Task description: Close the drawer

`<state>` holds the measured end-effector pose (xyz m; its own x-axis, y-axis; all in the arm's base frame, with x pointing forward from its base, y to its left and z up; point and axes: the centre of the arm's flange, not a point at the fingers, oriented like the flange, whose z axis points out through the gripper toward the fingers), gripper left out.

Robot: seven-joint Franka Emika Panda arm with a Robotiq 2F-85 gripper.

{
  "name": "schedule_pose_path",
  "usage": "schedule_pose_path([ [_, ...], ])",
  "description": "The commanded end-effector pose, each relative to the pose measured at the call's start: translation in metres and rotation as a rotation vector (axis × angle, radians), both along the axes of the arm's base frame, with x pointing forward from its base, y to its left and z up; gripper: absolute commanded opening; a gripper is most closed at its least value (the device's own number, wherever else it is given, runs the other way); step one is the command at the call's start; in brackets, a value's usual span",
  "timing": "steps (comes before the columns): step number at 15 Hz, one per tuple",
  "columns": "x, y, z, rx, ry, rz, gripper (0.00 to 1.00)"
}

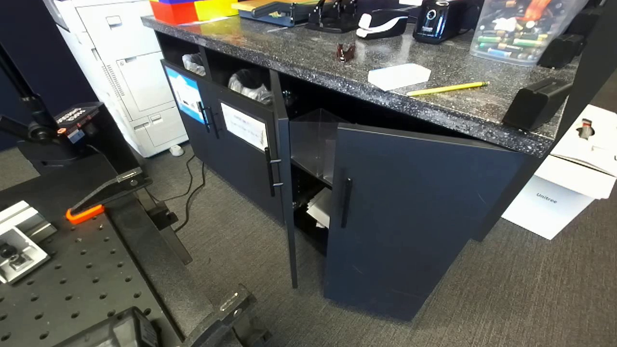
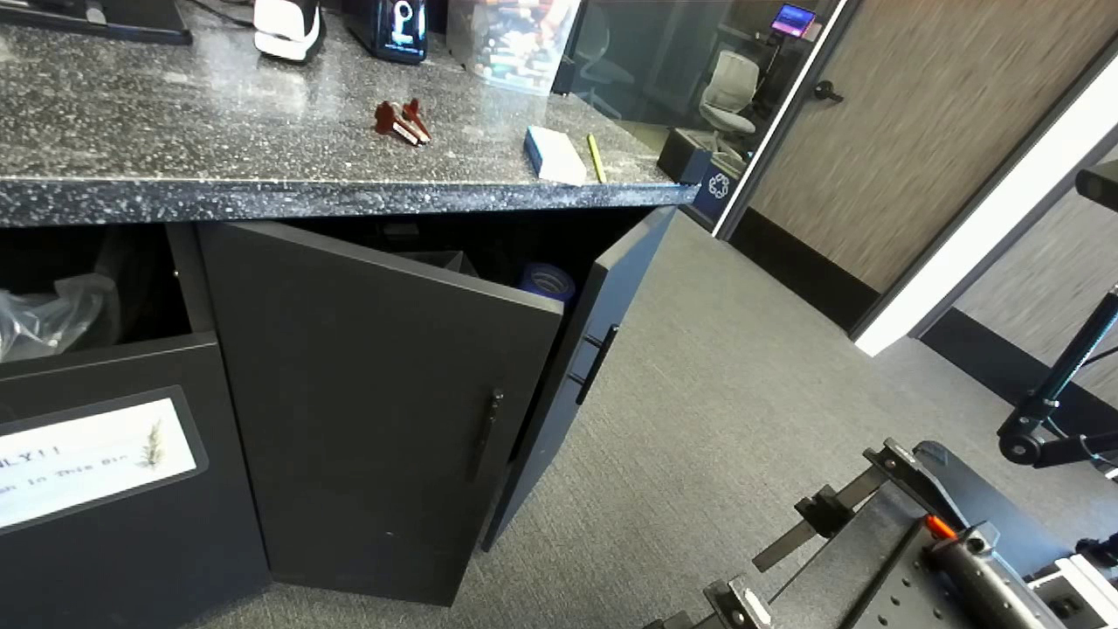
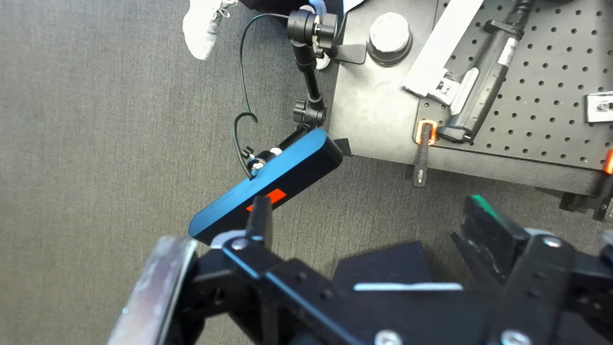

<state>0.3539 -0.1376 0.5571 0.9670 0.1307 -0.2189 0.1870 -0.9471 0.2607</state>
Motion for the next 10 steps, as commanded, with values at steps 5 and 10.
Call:
schedule_pose_path([
  [5, 0.103, 0.06, -0.14, 0.044, 0.103, -0.081, 1.0],
  [10, 0.163, 0.122, -0.252, 0.045, 0.16, -0.173, 1.0],
])
